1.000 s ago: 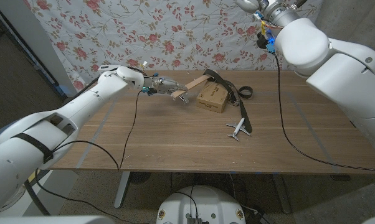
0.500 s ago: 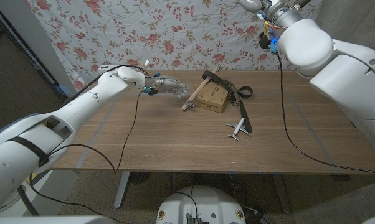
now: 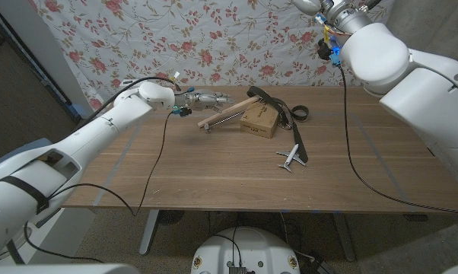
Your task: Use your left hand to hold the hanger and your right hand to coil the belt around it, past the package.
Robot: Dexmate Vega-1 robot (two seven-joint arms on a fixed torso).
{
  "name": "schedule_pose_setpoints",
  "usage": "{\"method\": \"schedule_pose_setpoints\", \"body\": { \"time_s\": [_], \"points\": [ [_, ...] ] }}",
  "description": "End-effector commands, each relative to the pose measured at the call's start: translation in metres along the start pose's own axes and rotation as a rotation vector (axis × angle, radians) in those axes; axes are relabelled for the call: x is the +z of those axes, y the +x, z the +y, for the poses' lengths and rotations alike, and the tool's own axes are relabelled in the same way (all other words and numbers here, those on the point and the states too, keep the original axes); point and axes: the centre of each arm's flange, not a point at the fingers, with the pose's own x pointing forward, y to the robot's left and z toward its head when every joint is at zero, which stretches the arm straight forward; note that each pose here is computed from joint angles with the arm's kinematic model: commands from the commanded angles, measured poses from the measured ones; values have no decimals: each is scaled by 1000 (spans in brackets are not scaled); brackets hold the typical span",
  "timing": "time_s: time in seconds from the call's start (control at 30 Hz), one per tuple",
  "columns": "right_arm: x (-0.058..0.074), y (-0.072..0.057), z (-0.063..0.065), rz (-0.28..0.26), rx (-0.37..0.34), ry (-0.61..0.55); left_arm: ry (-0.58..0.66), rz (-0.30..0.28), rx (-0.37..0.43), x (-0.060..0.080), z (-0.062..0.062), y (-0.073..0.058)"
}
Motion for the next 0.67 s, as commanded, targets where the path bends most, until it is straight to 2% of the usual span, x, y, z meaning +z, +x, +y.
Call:
{"method": "schedule_pose_setpoints", "body": {
  "time_s": [0.03, 0.43, 0.53, 0.67],
  "points": [
    [1, -4, 1, -5, -22, 17, 39, -262, 185, 11, -12, -37],
    [-12, -19, 7, -10, -62, 89, -101, -434, 244, 9, -26, -76],
    [-15, -19, 10, -17, -60, 107, -151, -470, 207, 8, -27, -84],
    [-17, -14, 14, -36, -58, 117, -192, -515, 225, 5, -31, -93]
  ]
}}
